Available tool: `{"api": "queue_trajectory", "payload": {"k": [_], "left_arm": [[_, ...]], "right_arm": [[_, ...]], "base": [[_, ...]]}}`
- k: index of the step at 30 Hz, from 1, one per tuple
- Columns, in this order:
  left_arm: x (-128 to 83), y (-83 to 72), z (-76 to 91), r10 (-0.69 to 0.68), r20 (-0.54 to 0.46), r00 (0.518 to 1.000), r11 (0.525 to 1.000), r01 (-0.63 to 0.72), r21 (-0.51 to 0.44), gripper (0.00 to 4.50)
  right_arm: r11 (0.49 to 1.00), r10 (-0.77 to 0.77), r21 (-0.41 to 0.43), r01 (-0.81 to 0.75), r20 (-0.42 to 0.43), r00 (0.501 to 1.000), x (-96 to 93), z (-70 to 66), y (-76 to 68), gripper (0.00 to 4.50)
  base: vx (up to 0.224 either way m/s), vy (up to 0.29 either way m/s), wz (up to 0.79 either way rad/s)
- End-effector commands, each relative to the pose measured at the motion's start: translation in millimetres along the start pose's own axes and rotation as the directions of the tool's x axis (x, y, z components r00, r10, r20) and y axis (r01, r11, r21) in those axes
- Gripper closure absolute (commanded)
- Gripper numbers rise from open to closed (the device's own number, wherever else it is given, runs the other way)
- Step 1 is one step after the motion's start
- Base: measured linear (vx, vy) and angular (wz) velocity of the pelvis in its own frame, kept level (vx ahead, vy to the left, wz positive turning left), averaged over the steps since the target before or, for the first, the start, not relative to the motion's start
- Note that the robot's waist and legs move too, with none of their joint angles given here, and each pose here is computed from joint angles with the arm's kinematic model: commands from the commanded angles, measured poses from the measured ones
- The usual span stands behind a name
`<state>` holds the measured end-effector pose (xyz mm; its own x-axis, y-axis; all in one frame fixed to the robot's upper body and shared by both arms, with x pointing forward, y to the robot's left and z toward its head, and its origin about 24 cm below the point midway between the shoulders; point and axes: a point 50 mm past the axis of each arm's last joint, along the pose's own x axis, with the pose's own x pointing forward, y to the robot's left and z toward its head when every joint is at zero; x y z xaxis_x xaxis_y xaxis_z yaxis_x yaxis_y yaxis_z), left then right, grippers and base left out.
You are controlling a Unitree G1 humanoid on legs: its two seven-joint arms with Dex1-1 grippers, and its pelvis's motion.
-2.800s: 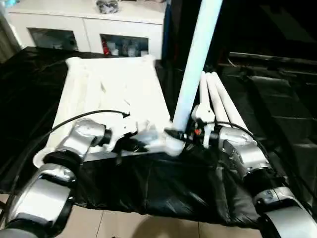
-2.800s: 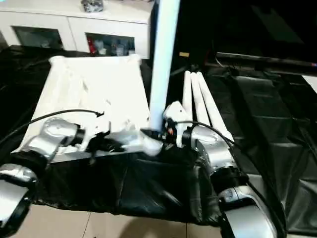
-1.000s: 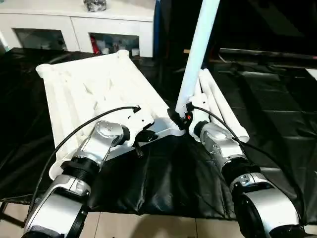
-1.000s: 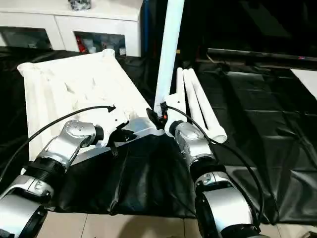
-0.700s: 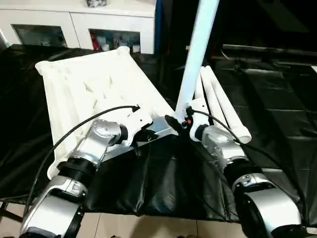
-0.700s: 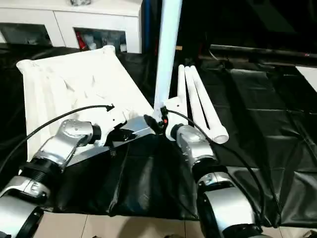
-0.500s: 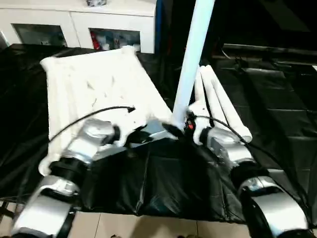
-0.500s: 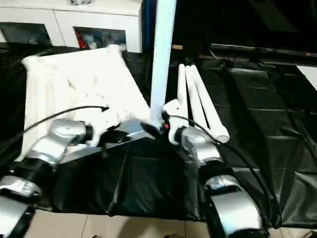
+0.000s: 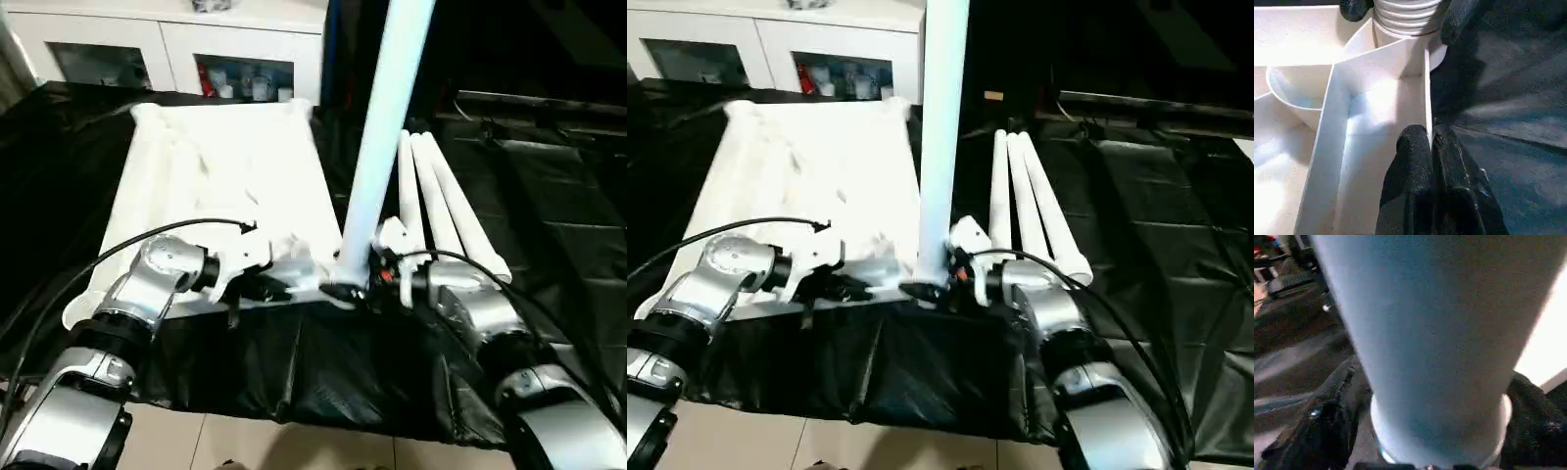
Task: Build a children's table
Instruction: Rotate leg to tighten
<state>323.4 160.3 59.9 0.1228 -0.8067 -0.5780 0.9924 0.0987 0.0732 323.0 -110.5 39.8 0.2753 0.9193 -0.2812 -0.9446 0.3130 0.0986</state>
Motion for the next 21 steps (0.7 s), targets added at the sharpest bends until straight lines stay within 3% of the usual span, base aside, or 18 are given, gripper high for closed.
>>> {"api": "queue_trajectory", "payload": {"k": [1, 2, 8, 14, 17, 21], "left_arm": [[8.2, -1.7, 4.4, -0.05, 0.002, 0.999, 0.998, 0.05, 0.031, 4.5], [8.1, -1.9, 3.8, -0.054, 0.0, 0.999, 0.998, 0.054, 0.031, 4.5], [8.7, -1.1, 1.4, -0.051, -0.004, 0.999, 0.998, 0.051, 0.022, 4.5], [16.5, 9.8, 5.0, 0.096, -0.005, 0.995, 0.994, -0.096, -0.052, 4.5], [24.8, 15.0, 11.9, 0.162, 0.013, 0.987, 0.982, -0.16, -0.1, 4.5], [40.8, 21.1, 28.0, 0.271, 0.021, 0.962, 0.955, -0.266, -0.132, 4.5]], "right_arm": [[0.996, 0.084, 0.003, -0.084, -0.02, 0.996, 8.6, -2.5, 10.5, 1.13], [0.996, 0.088, 0.004, -0.088, -0.021, 0.996, 8.8, -2.7, 11.3, 1.37], [0.995, 0.094, 0.013, -0.094, -0.022, 0.995, 10.9, -4.6, 14.5, 1.67], [0.995, -0.075, 0.061, 0.077, -0.026, 0.997, 22.8, -11.3, 11.6, 1.7], [0.965, -0.242, 0.092, 0.247, -0.062, 0.968, 33.0, -16.2, 5.2, 1.7], [0.879, -0.442, 0.17, 0.446, -0.064, 0.895, 50.5, -14.5, -0.7, 1.7]], "base": [[0.0, 0.0, 0.0], [0.0, 0.0, 0.0], [0.0, 0.0, 0.0], [0.0, 0.0, 0.0], [0.0, 0.0, 0.0], [0.0, 0.0, 0.0]]}}
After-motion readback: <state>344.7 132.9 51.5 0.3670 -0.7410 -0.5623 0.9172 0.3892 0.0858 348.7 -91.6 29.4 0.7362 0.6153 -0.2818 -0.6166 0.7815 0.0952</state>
